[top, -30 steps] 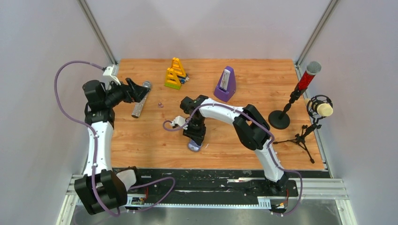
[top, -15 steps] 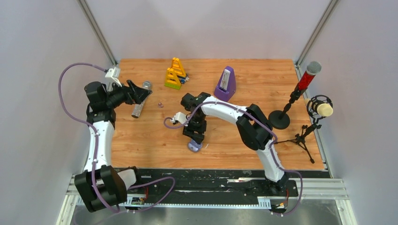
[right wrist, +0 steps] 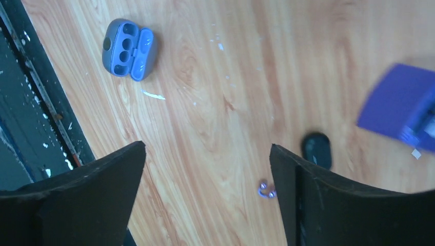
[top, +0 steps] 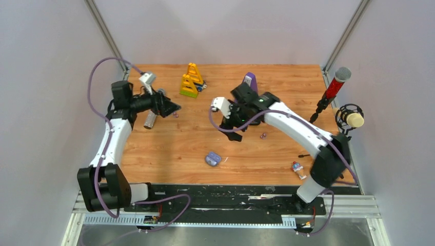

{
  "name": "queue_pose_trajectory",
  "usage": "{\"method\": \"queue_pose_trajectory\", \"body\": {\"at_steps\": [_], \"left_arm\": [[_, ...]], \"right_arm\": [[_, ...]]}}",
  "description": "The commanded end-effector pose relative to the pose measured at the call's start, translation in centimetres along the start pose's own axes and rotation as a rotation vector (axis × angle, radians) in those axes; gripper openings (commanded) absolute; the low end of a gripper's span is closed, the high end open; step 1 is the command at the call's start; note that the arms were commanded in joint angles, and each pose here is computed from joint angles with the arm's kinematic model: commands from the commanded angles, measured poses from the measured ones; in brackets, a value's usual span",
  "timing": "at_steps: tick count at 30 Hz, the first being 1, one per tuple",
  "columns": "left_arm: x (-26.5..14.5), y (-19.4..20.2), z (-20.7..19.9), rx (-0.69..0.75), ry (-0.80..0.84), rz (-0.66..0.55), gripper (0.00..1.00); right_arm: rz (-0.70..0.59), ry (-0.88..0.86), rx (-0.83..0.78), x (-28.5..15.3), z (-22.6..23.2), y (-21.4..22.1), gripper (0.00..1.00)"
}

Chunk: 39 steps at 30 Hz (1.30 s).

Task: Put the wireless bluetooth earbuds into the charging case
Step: Place the charging case at the center of the board, then pick up the charging case.

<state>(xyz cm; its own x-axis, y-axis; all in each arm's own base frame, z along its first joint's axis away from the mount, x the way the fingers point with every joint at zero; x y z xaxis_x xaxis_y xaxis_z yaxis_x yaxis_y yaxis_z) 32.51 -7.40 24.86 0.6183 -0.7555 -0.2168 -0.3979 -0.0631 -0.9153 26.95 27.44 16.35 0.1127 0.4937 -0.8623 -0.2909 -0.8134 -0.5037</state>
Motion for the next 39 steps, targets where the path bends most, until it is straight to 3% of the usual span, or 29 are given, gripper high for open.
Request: {"method": "queue_pose_trajectory", "body": {"at_steps": [1,3,6,7,11,15,24,30,39], "left_arm": [[3.4,0.9,-3.8,0.28,0.188,0.152,1.0],[5.5,1.7,-5.1,0.408,0.287,0.236,1.0],[8.9,4.9,-7.0,0.478,0.451,0.432,1.0],[9.1,4.3,-7.7,0.533,0.499,0.463,1.0],[11.8,7.6,-10.3,0.611,0.711,0.651,1.0],[13.7,11.7,-11.2,0.727,0.814,0.843,1.0],[13.1,18.1,-13.2,0.876,0.99,1.069,0.99],[12.6,20.4,-13.6,0.811,1.064,1.23,0.85],[13.7,21.3,-13.5,0.791,1.041,1.235,0.73]], "right_arm": [[-0.273,0.173,-0.043,-7.5,-0.7,-1.0,0.98],[-0.387,0.21,-0.029,-10.2,-0.3,-0.5,1.0],[-0.52,0.183,0.005,-12.9,1.2,1.3,1.0],[-0.555,0.196,0.004,-13.6,1.5,1.8,1.0],[-0.631,0.243,-0.03,-15.1,2.4,4.1,1.0],[-0.688,0.278,-0.01,-16.1,2.2,5.3,1.0],[-0.694,0.334,-0.005,-16.0,1.7,6.4,1.0],[-0.691,0.337,0.007,-15.8,1.5,6.4,1.0],[-0.707,0.325,-0.009,-15.9,2.0,6.4,0.99]]}}
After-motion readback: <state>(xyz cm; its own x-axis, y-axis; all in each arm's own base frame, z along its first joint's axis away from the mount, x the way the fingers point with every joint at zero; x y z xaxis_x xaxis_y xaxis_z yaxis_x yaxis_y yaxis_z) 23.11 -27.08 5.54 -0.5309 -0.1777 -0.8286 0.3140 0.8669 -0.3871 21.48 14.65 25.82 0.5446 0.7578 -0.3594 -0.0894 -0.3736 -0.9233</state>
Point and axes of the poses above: each gripper's point midway between its finger pads, its own x axis out along the fingers, its own z axis along the line the jaws close on, y = z × x, the point moved 2 cm from there along -x, back along the fingers, and after that the axes turned 5 degrees about x, right-handed, at the moved point
